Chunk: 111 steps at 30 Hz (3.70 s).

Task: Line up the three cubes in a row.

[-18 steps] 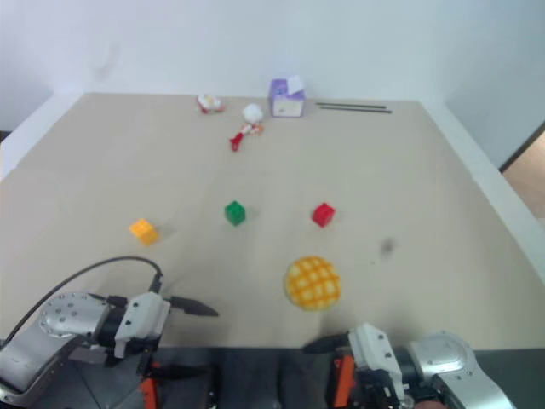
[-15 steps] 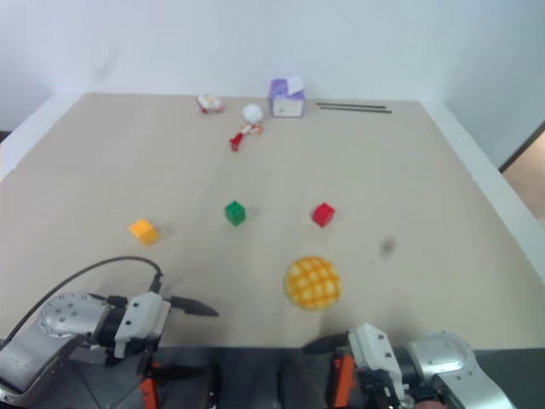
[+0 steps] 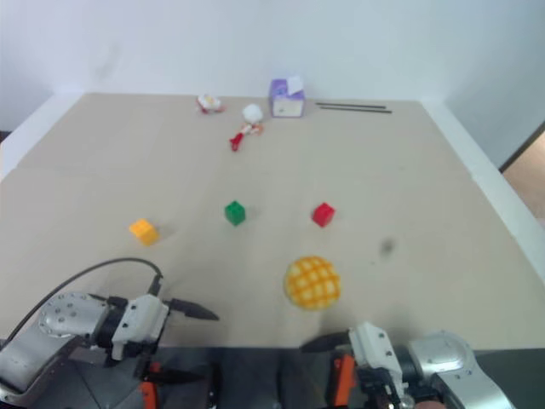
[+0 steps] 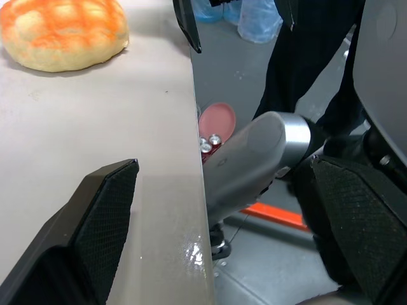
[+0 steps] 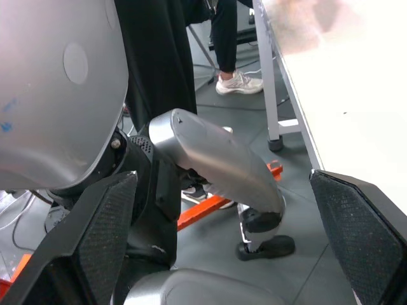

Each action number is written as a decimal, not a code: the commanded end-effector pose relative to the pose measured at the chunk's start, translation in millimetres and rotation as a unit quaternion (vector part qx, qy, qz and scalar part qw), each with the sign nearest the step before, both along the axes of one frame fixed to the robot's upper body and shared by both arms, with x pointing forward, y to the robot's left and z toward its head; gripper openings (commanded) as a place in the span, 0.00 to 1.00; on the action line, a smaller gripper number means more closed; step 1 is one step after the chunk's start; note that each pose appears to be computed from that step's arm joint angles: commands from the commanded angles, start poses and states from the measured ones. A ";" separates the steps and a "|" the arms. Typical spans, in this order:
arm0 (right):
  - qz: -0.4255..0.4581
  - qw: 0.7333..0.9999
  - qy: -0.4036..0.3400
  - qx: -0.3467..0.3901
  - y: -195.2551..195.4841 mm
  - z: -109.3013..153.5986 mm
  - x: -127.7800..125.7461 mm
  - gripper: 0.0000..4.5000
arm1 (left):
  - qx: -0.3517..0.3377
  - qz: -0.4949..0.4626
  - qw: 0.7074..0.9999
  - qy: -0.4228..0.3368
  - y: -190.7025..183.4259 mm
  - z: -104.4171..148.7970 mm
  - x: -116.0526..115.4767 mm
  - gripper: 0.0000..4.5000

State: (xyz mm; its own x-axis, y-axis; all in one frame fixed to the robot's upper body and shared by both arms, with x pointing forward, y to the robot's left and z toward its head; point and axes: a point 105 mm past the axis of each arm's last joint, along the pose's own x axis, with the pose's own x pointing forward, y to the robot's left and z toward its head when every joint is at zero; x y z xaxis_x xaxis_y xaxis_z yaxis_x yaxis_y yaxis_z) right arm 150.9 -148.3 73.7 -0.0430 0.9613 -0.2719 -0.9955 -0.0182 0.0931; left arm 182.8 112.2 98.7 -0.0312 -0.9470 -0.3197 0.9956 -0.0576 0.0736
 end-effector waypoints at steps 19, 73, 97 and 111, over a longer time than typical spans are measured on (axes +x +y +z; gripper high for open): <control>-0.224 0.969 -0.038 -0.100 -4.3 31.2 113.1 0.87 | -0.149 0.098 0.980 -0.090 -27.1 71.8 77.6 1.00; -0.643 0.737 -0.177 0.113 -145.3 137.1 206.5 0.98 | -0.285 0.116 0.942 -0.135 -129.8 117.7 136.2 1.00; -0.424 0.901 -0.090 0.007 -37.5 58.3 240.3 0.98 | -0.240 0.206 0.938 -0.143 -80.5 93.7 142.5 1.00; -0.372 0.922 -0.102 0.039 -25.1 75.9 227.4 0.28 | -0.239 0.189 0.942 -0.141 -80.0 92.7 138.0 1.00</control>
